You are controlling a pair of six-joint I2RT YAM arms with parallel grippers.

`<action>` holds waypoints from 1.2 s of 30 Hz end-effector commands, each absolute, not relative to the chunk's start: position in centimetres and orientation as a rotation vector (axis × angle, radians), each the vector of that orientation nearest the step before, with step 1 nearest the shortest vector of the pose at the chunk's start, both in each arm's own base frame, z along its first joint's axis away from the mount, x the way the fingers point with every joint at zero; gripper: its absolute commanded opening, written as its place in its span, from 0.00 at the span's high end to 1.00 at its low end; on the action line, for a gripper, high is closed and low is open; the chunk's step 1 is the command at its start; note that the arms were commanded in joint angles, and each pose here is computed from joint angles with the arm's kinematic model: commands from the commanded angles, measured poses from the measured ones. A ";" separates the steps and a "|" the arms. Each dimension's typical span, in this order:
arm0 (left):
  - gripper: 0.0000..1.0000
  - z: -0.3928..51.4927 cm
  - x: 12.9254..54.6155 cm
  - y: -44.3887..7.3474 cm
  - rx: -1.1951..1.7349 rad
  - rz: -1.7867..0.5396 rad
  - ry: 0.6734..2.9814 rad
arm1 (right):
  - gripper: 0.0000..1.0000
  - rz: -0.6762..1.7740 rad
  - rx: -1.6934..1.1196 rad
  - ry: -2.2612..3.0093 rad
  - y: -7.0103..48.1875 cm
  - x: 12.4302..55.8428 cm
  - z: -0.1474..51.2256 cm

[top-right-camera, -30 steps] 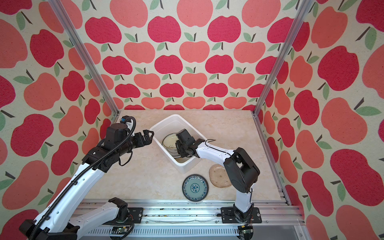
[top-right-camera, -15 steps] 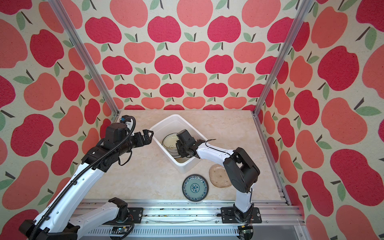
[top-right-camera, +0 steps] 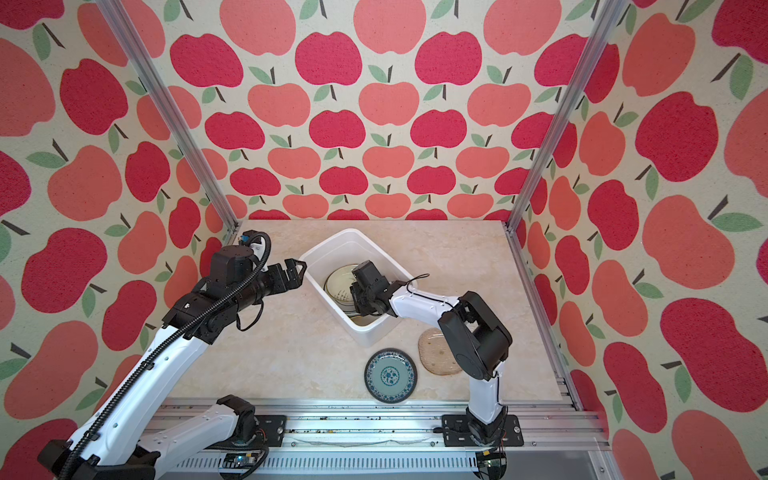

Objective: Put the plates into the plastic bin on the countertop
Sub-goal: 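Lower the cream plate into the bin against the stacked plates, then open the right gripper and raise it out of the bin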

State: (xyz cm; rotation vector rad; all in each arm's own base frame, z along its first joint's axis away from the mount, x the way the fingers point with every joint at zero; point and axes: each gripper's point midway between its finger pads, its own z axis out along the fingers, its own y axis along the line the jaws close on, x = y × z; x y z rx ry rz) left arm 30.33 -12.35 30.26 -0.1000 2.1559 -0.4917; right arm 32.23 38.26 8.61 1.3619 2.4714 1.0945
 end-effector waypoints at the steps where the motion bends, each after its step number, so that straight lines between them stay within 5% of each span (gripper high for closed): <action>1: 0.01 30.4 30.4 -12.0 -0.094 -0.474 2.155 | 0.55 1.130 1.348 2.452 38.7 33.3 9.5; 7: 0.01 30.2 30.3 -11.6 -0.104 -0.465 2.158 | 0.28 1.132 1.306 2.475 38.8 33.5 9.9; 18: 0.01 30.8 29.9 -11.2 -0.117 -0.461 2.143 | 0.09 1.110 1.194 2.592 39.0 33.2 10.6; 25: 0.01 31.1 29.4 -10.7 -0.121 -0.451 2.132 | 0.06 0.997 1.082 2.653 38.1 32.7 11.8; 36: 0.01 31.8 28.3 -10.7 -0.092 -0.474 2.126 | 0.06 0.842 0.599 2.592 35.7 32.5 20.7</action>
